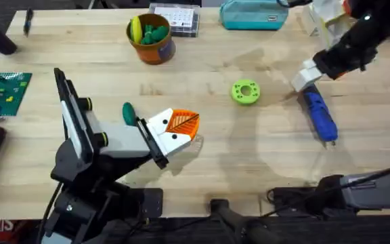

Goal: Pick up the gripper from the table and insert it into the empty holder that is missing its gripper. Then pick up a screw, insert it into the mounting hole, and use the screwdriver to tighten it. Finally, clean up the table by picking up the vegetable and placing it into the bucket.

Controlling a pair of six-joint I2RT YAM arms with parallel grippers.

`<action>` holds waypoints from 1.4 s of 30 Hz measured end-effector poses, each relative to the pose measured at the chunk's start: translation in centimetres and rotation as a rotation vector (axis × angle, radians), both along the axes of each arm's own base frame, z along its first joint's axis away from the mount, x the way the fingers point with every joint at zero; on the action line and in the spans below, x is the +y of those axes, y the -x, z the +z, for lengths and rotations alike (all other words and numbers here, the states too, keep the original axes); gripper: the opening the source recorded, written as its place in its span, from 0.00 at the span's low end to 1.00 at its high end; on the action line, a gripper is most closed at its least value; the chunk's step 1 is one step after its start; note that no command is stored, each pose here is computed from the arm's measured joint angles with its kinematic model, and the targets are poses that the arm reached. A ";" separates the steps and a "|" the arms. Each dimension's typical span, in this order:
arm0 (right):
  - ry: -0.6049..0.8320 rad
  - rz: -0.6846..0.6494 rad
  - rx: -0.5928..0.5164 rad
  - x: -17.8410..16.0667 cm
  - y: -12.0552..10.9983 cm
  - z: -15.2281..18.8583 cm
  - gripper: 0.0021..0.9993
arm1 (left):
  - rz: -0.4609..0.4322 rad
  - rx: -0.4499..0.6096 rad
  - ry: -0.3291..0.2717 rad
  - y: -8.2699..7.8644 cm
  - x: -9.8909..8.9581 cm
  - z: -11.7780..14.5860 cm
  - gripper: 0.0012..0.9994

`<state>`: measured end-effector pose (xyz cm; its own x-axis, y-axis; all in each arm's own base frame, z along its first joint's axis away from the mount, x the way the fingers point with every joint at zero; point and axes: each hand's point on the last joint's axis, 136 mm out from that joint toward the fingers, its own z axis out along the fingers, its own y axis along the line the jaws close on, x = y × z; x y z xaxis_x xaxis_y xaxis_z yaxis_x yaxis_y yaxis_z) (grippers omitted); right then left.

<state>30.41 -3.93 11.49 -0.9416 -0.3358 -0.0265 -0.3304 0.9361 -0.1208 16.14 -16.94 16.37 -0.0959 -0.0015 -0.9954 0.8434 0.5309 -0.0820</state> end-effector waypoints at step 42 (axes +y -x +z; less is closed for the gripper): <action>-0.116 -0.221 0.115 -2.5 0.8 -8.3 1.00 | 0.000 0.000 0.000 0.0 0.0 0.0 0.01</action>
